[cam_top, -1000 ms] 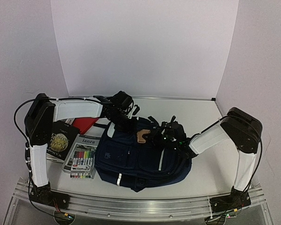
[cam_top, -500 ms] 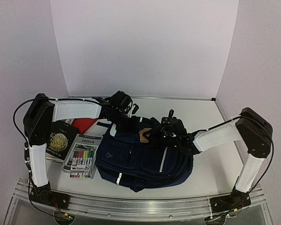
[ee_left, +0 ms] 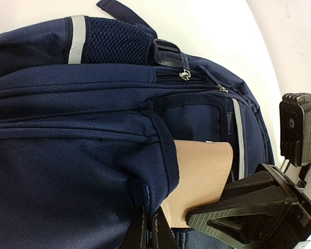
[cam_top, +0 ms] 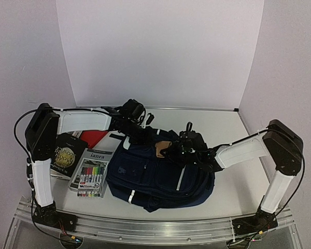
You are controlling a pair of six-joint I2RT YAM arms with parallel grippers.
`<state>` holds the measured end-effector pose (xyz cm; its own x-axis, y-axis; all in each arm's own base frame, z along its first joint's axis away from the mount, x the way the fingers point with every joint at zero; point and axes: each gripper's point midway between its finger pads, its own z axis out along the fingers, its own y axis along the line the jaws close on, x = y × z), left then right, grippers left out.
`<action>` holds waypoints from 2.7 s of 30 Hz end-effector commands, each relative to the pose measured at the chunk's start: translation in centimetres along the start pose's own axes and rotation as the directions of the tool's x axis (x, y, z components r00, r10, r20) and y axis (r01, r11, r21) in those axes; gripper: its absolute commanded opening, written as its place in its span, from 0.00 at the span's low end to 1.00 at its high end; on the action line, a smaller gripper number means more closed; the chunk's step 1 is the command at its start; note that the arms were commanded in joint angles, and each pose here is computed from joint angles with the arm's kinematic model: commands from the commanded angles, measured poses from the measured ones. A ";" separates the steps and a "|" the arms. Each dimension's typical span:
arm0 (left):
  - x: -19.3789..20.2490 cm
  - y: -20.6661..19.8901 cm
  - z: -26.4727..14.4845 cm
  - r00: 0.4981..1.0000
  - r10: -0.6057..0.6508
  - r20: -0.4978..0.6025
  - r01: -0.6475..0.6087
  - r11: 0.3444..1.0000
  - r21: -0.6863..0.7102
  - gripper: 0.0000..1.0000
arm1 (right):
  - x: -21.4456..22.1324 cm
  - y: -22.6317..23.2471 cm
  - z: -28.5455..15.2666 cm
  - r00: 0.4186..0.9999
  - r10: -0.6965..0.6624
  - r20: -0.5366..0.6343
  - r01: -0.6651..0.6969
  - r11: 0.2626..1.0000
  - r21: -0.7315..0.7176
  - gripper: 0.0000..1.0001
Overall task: Pack the student bag
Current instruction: Place the personal item in the student bag.
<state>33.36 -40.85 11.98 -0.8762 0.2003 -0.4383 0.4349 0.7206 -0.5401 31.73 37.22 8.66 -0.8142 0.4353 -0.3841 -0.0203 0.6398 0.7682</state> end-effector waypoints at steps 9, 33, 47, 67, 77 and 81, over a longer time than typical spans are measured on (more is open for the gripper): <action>-2.4 -8.3 -2.8 0.986 0.154 0.068 -0.167 0.934 0.317 0.00 | 1.5 5.0 4.0 0.995 0.030 -0.096 -0.050 0.976 -0.214 0.00; -3.7 -5.0 -7.5 0.978 0.160 0.135 -0.181 0.971 0.154 0.56 | 0.5 5.1 -0.3 0.991 0.074 -0.110 -0.114 0.901 -0.419 0.00; -3.2 12.7 -10.5 0.973 -0.160 0.166 0.176 0.980 -0.087 0.80 | 0.4 4.1 1.4 0.995 0.030 -0.099 -0.058 0.952 -0.300 0.00; 1.2 9.3 -3.1 0.973 -0.221 -0.067 0.231 0.945 0.232 0.21 | 1.0 5.9 4.0 0.985 0.044 -0.166 -0.101 0.930 -0.353 0.00; 0.6 8.2 -4.0 0.975 -0.220 -0.030 0.221 0.954 0.204 0.04 | 0.9 4.2 4.8 0.989 0.007 -0.145 -0.044 0.966 -0.253 0.06; 0.4 10.0 -4.6 0.964 -0.267 0.006 0.263 0.955 0.140 0.00 | -0.8 3.3 2.4 0.996 -0.064 -0.069 0.054 0.989 -0.138 0.23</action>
<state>38.65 -28.63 8.00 -0.9549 -0.0314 -0.2952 0.1939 0.6870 -0.7003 33.64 41.53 6.32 -0.8941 0.3618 -0.2641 -0.0592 0.4890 0.8703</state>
